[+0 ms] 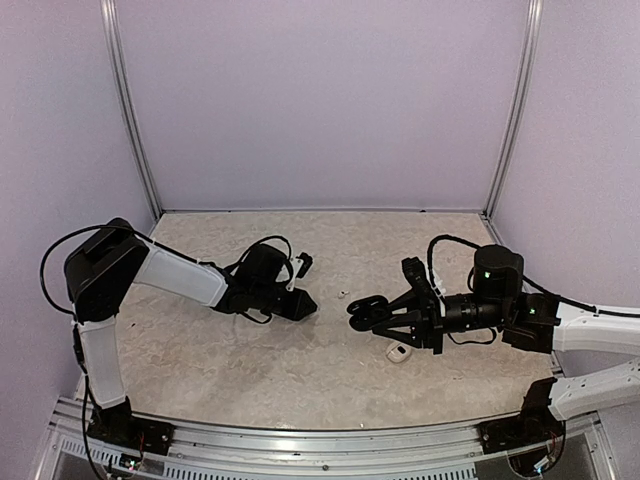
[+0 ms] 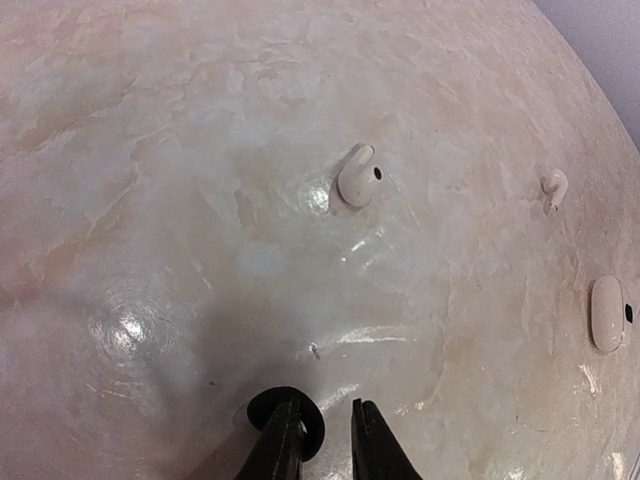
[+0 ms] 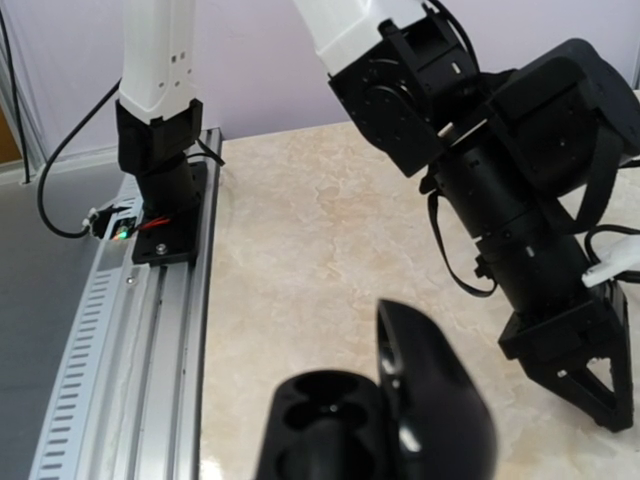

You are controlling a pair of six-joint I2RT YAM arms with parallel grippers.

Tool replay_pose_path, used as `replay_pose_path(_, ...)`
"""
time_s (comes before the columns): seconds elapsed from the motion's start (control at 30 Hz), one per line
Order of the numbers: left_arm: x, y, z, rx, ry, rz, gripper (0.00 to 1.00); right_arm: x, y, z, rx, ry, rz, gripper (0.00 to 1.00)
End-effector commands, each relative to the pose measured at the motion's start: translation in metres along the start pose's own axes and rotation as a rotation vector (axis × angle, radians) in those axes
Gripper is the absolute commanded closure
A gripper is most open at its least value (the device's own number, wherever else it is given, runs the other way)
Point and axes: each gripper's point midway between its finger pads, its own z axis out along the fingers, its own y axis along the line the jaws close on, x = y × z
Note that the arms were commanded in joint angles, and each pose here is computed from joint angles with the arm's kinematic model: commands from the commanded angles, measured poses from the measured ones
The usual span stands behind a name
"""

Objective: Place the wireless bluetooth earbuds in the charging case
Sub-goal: Pick up the left earbud from the center of the board.

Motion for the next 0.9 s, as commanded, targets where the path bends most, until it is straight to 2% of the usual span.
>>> replay_pose_path(0.0,0.0,0.02,-0.002,-0.079,0.016,-0.004,0.81,-0.003,-0.003,-0.002,0.014,-0.008,0.002,1.0)
replay_pose_path(0.63,0.004,0.034,-0.005,-0.141,0.05,0.022,0.98,-0.004,-0.004,-0.003,0.024,-0.008,0.003,1.0)
replay_pose_path(0.87,-0.008,0.028,-0.017,-0.107,-0.003,0.044,1.0,-0.005,-0.004,-0.002,0.021,-0.01,0.001,1.0)
